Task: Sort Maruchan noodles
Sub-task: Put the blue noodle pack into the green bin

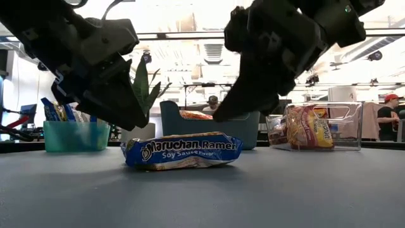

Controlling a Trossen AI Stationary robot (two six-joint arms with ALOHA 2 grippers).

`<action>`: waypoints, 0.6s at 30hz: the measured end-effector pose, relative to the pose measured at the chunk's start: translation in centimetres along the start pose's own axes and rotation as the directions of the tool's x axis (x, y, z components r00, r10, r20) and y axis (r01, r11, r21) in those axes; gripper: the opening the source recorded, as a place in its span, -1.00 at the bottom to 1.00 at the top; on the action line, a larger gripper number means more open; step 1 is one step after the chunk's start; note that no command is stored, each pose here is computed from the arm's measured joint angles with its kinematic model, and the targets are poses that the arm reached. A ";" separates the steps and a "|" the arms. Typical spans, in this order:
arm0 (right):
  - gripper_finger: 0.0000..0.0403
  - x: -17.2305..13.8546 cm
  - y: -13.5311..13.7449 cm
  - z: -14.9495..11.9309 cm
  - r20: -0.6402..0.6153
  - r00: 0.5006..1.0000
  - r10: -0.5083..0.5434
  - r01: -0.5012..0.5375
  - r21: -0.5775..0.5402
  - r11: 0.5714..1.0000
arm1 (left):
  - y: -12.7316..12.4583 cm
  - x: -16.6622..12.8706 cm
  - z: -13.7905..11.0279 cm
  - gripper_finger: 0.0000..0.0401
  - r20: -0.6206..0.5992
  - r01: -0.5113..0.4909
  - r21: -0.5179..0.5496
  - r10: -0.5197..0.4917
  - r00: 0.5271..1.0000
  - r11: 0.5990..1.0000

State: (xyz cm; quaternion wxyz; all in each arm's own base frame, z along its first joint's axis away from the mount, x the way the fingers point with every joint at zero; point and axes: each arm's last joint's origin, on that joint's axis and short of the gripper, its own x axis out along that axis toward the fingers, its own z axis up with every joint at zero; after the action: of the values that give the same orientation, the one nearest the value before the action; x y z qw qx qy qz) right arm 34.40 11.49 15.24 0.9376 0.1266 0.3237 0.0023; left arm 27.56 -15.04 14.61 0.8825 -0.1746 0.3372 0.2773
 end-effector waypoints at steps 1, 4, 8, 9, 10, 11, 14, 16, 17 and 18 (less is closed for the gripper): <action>-0.95 0.0 0.0 -0.1 -0.010 1.000 -0.004 0.004 -0.002 1.000 | 0.0 0.0 0.0 0.03 -0.001 -0.001 -0.002 0.001 1.000 1.000; -0.96 0.3 0.0 -0.5 -0.018 1.000 -0.006 0.005 -0.007 1.000 | 0.0 -0.1 0.1 0.03 -0.005 0.002 -0.014 -0.002 1.000 1.000; -0.96 1.0 -0.1 -1.0 -0.027 1.000 -0.006 0.006 -0.009 1.000 | 0.1 -0.3 0.3 0.03 -0.032 0.018 -0.062 -0.020 0.999 0.998; -0.96 1.3 -0.1 -1.3 -0.036 0.999 -0.006 0.006 -0.011 1.000 | 0.1 -0.4 0.4 0.03 -0.033 0.022 -0.073 -0.025 0.999 0.997; -0.96 1.4 -0.1 -1.4 -0.043 0.999 -0.009 0.008 -0.012 1.000 | 0.1 -0.5 0.5 0.03 -0.033 0.023 -0.077 -0.026 0.999 0.997; -0.96 1.6 -0.1 -1.5 -0.043 0.999 -0.009 0.009 -0.012 1.000 | 0.2 -0.6 0.6 0.03 -0.032 0.025 -0.079 -0.028 0.999 0.997; -0.96 1.8 -0.2 -1.8 -0.052 0.999 -0.014 0.014 -0.014 1.000 | 0.2 -0.9 0.8 0.03 -0.030 0.030 -0.082 -0.032 0.999 0.996; -0.96 1.9 -0.2 -1.8 -0.053 0.998 -0.015 0.015 -0.014 1.000 | 0.3 -0.9 0.8 0.03 -0.024 0.027 -0.082 -0.029 0.999 0.996; -0.96 1.9 -0.2 -1.8 -0.054 0.998 -0.015 0.015 -0.015 1.000 | 0.3 -0.9 0.8 0.03 -0.024 0.026 -0.082 -0.028 0.999 0.996; -0.96 1.9 -0.2 -1.8 -0.054 0.998 -0.016 0.015 -0.015 1.000 | 0.3 -0.9 0.8 0.03 -0.023 0.025 -0.081 -0.027 0.999 0.996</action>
State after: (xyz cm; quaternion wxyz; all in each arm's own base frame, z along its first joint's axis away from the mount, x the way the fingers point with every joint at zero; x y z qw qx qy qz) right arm 34.74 11.87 12.68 0.9294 0.1174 0.3500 0.0009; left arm 27.24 -14.76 15.78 0.8742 -0.2180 0.3341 0.2769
